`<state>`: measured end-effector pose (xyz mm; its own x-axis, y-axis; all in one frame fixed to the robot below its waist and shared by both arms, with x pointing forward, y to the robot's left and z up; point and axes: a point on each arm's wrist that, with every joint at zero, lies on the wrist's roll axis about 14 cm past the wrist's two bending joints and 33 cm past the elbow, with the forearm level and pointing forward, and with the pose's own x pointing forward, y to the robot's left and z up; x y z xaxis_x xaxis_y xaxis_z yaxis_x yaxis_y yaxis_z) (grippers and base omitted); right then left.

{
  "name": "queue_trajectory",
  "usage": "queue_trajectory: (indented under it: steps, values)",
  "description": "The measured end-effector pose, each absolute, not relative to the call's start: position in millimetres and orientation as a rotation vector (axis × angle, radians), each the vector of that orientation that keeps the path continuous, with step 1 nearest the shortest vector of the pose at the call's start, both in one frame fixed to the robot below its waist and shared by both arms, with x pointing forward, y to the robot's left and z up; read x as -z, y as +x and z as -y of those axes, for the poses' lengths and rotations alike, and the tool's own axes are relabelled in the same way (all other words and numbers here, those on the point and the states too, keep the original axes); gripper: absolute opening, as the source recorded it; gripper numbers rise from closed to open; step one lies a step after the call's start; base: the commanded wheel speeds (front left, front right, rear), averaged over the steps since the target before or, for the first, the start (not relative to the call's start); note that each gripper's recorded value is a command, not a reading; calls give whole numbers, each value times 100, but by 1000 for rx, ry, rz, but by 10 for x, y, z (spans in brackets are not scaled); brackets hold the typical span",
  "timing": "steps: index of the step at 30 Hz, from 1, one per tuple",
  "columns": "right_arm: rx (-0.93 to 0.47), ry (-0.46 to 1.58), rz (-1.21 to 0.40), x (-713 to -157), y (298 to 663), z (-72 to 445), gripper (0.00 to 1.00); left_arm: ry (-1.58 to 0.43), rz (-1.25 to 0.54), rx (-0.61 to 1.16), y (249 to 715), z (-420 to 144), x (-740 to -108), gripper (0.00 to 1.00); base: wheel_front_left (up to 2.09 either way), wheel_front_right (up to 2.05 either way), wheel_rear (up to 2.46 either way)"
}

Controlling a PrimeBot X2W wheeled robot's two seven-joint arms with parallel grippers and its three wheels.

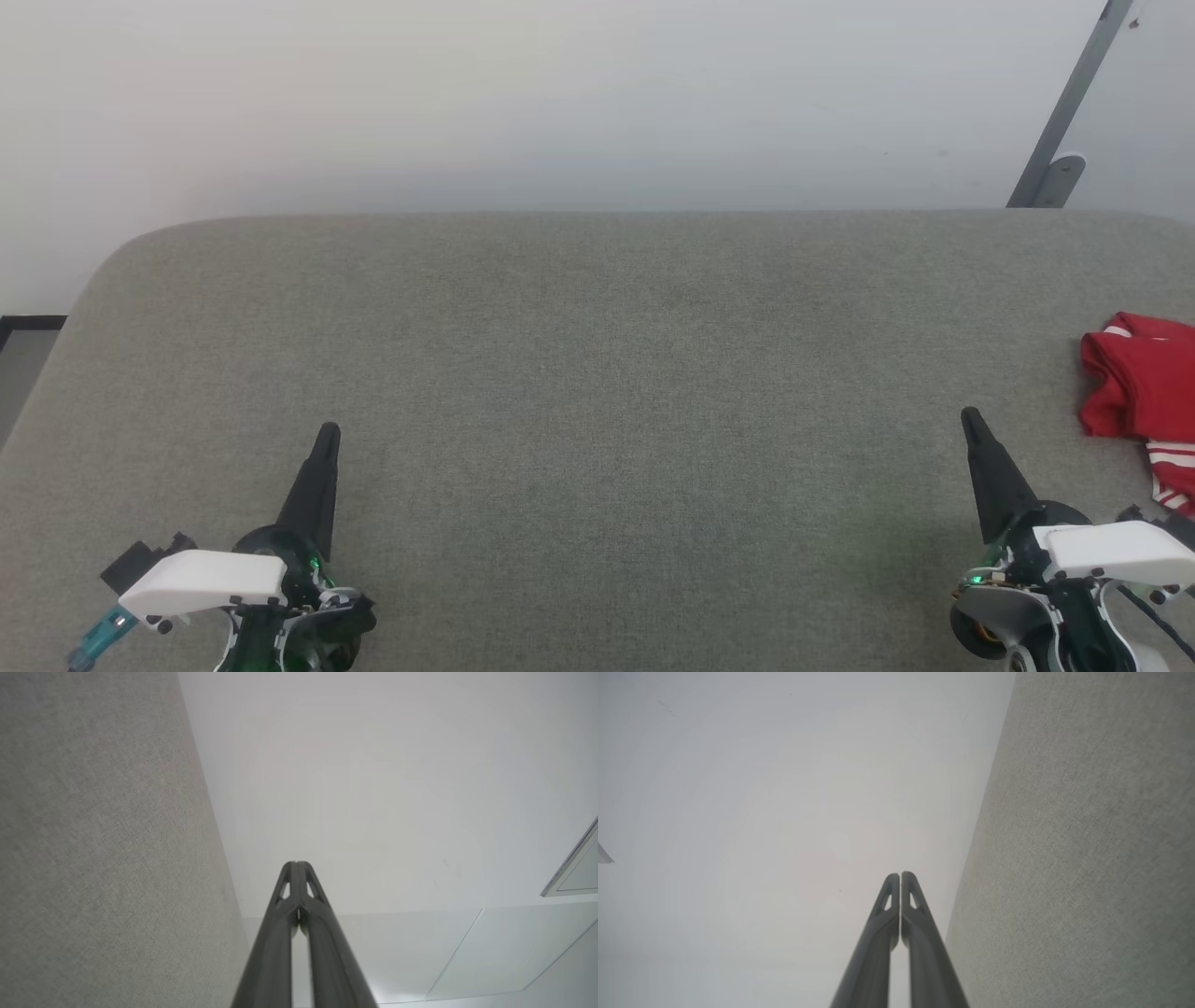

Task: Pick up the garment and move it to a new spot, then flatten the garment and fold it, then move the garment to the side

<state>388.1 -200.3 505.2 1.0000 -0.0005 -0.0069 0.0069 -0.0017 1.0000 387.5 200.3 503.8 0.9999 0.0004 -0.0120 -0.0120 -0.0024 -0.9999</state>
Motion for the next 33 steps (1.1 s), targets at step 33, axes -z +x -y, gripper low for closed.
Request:
queue_trajectory:
  steps: [33]
  values:
    - [6,1572,-5,-5052,3881,2003,0,-1573,-9,-9,3875,-2001,-5039,0,0,0,0]
